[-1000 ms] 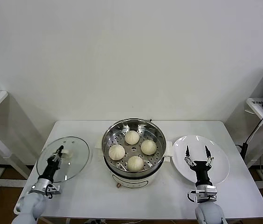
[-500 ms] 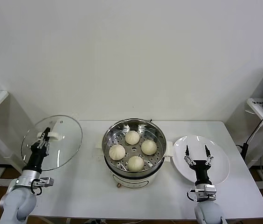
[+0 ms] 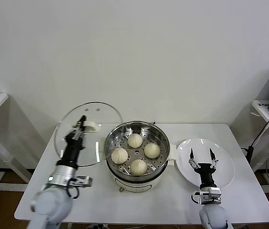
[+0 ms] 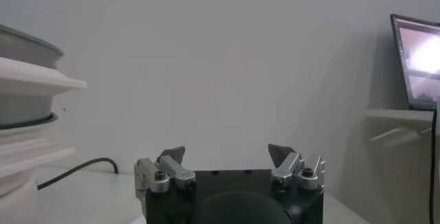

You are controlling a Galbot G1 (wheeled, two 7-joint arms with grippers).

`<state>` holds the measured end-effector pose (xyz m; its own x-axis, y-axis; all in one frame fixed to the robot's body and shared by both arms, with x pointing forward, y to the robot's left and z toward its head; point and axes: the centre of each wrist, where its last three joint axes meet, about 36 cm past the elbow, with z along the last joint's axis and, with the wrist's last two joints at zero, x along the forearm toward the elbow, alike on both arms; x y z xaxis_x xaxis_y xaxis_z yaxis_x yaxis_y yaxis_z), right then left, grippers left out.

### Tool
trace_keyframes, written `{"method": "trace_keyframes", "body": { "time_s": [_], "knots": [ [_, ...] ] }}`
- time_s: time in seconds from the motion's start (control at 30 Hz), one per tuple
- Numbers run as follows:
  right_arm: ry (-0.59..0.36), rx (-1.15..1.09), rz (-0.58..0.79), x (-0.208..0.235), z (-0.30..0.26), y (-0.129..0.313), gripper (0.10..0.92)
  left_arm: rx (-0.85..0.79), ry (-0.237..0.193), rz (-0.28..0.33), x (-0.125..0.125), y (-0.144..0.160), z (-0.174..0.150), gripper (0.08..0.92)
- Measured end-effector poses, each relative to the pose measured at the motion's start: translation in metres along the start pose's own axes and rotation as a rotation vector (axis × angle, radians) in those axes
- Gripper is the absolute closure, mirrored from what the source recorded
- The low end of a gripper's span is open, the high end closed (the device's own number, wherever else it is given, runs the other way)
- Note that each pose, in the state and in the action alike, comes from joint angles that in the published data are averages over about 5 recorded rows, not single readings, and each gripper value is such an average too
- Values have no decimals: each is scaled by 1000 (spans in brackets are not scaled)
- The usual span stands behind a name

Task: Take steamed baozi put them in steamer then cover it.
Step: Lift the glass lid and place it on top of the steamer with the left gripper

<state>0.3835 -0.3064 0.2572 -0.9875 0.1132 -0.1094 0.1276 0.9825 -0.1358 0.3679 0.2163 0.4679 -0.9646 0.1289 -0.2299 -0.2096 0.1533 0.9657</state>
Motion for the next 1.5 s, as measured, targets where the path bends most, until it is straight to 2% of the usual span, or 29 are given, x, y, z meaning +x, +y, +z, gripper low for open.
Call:
{"method": "trace_keyframes", "body": {
  "time_s": [0.3,0.67,0.93,1.5],
  "knots": [
    [7,1,2,-5,2,6,200,62,-7,95,-10,-1,-74,810],
    [10,-3,5,-8,2,11,200,52,-41,174,-22,-17,-130,810],
    [11,-5,7,-8,3,13,200,3,-79,204,-29,-33,-147,810],
    [10,-3,10,-10,5,14,200,-70,-104,240,-37,-57,-155,810]
  ]
}}
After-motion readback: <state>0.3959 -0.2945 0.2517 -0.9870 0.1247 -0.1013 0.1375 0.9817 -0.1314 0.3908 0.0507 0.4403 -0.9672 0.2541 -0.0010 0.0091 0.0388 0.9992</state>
